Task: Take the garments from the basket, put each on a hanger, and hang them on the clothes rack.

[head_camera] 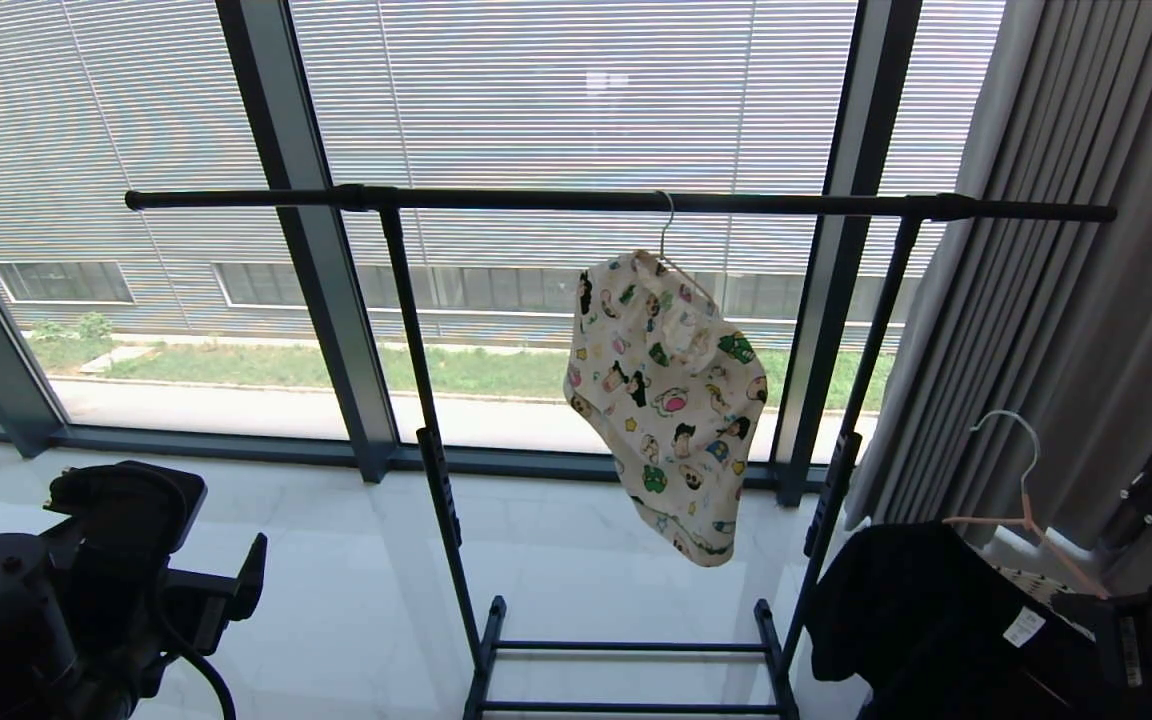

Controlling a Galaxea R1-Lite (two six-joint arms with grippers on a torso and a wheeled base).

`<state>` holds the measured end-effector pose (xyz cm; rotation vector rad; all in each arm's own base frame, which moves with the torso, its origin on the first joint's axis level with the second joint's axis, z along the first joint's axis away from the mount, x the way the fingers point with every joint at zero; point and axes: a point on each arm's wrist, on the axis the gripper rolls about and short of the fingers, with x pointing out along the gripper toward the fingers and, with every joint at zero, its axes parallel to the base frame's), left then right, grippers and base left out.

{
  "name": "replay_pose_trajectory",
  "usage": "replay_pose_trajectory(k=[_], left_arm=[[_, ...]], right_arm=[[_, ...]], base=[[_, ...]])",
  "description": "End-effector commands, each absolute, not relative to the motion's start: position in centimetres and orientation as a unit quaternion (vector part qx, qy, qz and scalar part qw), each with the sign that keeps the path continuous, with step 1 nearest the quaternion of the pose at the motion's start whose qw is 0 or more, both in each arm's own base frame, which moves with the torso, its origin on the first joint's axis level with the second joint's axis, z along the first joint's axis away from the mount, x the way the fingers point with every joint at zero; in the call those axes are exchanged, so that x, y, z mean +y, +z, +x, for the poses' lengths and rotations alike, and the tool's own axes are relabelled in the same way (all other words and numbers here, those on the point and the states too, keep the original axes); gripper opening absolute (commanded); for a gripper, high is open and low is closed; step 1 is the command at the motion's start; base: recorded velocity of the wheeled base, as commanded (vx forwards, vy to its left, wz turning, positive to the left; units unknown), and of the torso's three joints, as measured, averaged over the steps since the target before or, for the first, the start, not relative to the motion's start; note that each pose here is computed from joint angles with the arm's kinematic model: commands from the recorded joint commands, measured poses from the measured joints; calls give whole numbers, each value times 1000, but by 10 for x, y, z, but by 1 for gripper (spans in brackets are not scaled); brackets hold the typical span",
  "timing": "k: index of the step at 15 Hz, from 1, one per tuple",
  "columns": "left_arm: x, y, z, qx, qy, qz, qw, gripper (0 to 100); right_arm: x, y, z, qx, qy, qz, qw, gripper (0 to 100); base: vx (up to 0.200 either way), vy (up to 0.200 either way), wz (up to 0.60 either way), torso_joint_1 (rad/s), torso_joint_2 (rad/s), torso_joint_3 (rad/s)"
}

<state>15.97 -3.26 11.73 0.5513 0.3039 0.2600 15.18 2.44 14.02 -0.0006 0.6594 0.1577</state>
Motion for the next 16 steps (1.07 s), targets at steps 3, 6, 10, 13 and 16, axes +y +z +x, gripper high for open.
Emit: replay_pose_trajectory(k=[3, 6, 10, 13, 16], left_arm=[[-33, 117, 160, 150, 128, 269, 943, 100], [-33, 117, 160, 149, 128, 269, 943, 100], [-33, 117, 160, 150, 128, 271, 942, 100], [-33, 117, 160, 149, 126, 270, 943, 100], [-33, 117, 160, 149, 124, 270, 943, 100]], right_arm=[[28, 152, 178, 290, 57, 6, 955, 0], [32, 167, 197, 249, 61, 10, 967, 0], [41, 194, 220, 202, 77, 21, 976, 0], [46, 207, 226, 181, 89, 22, 979, 0], [49, 217, 238, 160, 93, 24, 982, 0]], base=[[0, 0, 0, 0, 0, 0], [0, 0, 0, 0, 0, 0], [0, 0, 0, 0, 0, 0], [0, 0, 0, 0, 0, 0], [133, 0, 0, -5, 2, 0]])
